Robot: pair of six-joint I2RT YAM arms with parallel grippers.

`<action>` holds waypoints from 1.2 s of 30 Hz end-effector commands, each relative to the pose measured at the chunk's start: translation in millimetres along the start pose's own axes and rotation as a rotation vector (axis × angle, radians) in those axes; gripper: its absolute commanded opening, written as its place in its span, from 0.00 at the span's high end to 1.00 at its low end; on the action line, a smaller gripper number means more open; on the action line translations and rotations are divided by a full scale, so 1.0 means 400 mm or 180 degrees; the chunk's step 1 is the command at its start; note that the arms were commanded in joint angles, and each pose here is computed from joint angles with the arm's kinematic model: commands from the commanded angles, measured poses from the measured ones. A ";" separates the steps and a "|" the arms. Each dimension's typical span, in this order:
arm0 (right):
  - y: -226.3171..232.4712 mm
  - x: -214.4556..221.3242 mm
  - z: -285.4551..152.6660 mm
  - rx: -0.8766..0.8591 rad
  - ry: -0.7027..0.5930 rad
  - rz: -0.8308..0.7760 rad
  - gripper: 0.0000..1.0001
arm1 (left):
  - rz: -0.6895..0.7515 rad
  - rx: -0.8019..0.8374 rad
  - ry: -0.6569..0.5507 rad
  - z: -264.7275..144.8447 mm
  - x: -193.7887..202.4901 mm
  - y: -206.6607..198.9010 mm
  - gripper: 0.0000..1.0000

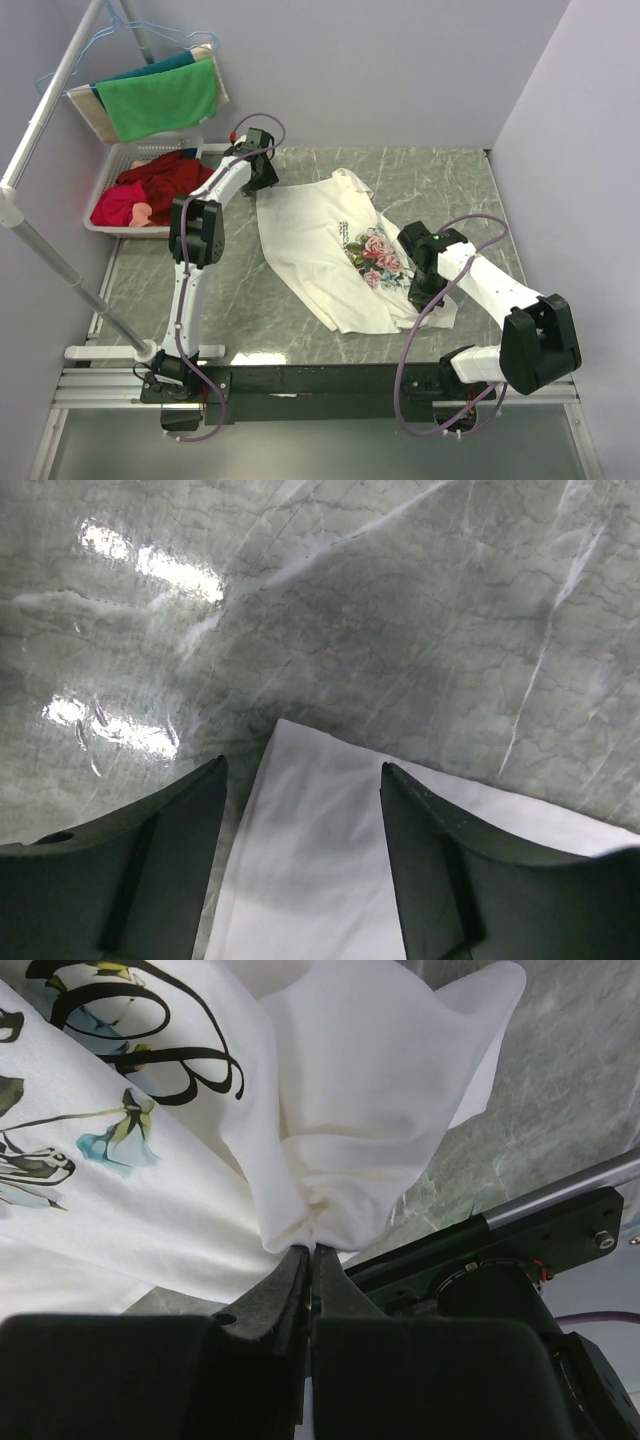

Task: Fold and stack the t-shirts
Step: Flatten the tshirt out

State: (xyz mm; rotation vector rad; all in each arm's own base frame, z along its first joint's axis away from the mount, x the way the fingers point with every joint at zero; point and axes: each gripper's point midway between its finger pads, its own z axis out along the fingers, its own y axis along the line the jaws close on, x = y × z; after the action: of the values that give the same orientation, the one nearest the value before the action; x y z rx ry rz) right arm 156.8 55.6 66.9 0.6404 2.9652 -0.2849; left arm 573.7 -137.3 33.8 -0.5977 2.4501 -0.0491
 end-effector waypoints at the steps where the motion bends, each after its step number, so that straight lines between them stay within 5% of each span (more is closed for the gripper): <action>1: -0.014 0.011 -0.012 0.0000 0.0019 0.0072 1.00 | -0.0049 -0.0001 0.0071 0.009 0.014 0.003 0.34; 7: -0.016 0.011 -0.018 -0.0017 -0.0011 0.0114 1.00 | 0.0001 0.0131 0.0113 0.020 0.020 -0.020 0.61; 14: -0.010 0.006 -0.022 -0.0074 -0.0056 0.0153 1.00 | 0.0231 -0.0078 0.0145 0.039 0.043 0.002 0.53; 22: -0.011 0.006 -0.022 -0.0088 -0.0069 0.0157 1.00 | 0.0380 -0.0427 0.0247 0.047 0.092 0.048 0.65; 28: -0.012 0.001 -0.024 -0.0088 -0.0109 0.0159 1.00 | 0.0425 -0.0478 0.0284 0.034 0.097 0.062 0.83; 30: -0.012 -0.006 -0.028 -0.0086 -0.0147 0.0170 1.00 | 0.0427 -0.0472 0.0277 0.030 0.094 0.061 0.98; 33: -0.020 -0.051 -0.058 -0.0049 -0.0416 0.0225 0.72 | 0.0421 -0.0475 0.0197 0.003 0.074 0.061 0.99; 34: -0.024 -0.070 -0.077 -0.0046 -0.0538 0.0256 0.52 | 0.0396 -0.0447 0.0132 -0.022 0.051 0.057 0.99; 36: -0.023 -0.131 -0.130 -0.0062 -0.0861 0.0362 0.41 | 0.0408 -0.0501 0.0063 -0.045 0.036 0.066 0.99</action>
State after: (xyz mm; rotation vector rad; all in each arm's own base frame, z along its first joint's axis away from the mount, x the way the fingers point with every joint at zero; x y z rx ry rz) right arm 163.3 50.8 81.1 0.6832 2.8758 -0.2770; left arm 570.6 -134.1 27.6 -0.5282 2.4596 0.0950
